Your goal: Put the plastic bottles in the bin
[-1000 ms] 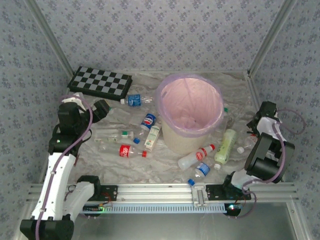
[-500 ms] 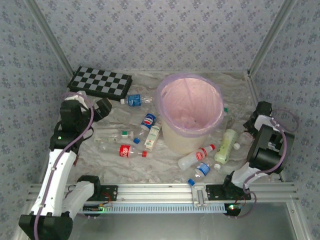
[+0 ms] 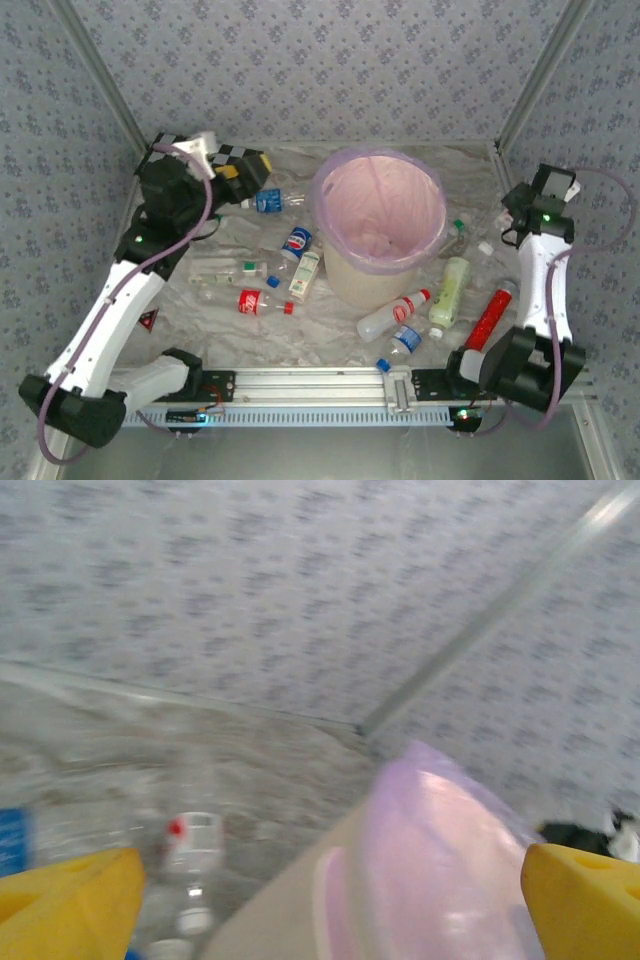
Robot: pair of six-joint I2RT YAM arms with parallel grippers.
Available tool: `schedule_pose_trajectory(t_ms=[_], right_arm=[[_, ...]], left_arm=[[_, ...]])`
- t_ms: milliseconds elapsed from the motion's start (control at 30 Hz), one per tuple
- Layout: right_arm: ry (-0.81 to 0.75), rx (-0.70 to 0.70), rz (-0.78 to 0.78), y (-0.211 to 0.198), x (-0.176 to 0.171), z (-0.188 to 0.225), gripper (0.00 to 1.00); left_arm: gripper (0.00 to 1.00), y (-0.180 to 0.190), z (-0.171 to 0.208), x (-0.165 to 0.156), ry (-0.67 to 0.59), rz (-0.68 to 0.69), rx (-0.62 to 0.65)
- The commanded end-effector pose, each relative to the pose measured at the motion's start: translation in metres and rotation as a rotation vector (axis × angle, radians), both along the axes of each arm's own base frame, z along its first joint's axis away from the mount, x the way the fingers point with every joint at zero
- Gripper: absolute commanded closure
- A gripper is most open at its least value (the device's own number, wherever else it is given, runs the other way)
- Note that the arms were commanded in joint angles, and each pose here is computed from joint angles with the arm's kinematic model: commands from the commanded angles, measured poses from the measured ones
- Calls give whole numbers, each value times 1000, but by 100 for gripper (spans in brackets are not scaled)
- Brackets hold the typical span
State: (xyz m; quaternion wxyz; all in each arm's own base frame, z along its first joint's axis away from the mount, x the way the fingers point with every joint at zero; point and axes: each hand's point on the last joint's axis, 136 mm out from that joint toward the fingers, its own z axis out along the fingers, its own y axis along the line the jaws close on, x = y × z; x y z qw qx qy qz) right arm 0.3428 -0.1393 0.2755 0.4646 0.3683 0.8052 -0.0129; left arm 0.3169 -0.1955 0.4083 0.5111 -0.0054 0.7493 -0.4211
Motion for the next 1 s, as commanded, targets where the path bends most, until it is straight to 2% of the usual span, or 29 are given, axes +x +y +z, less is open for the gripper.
schedule_pose_trajectory(t_ms=[0,67,233,433,567,700,800,967], right_arm=[[-187,10,165,44,1,71,56],[-294,-2,237,67,-6,118,58],[-460,20,499,139,-10,190,60],[-487,24,815,239,-15,216,62],[-353,-45,1002,299,-20,189,62],[-147,-183,1120,334,-31,140,62],[-24,-215,1150,342,-36,106,62],[182,-250,1134,334,-40,54,62]], left_arm=[[4,-33,24,-1,-74,-78,-22],[6,-54,18,0,-50,-121,-16],[12,-80,-9,1,7,-154,28],[23,-78,-45,-3,77,-123,46],[29,-74,-66,-4,120,-109,46],[37,-73,-79,-6,149,-108,47],[40,-74,-85,-6,162,-111,50],[41,-76,-89,-5,171,-115,39]])
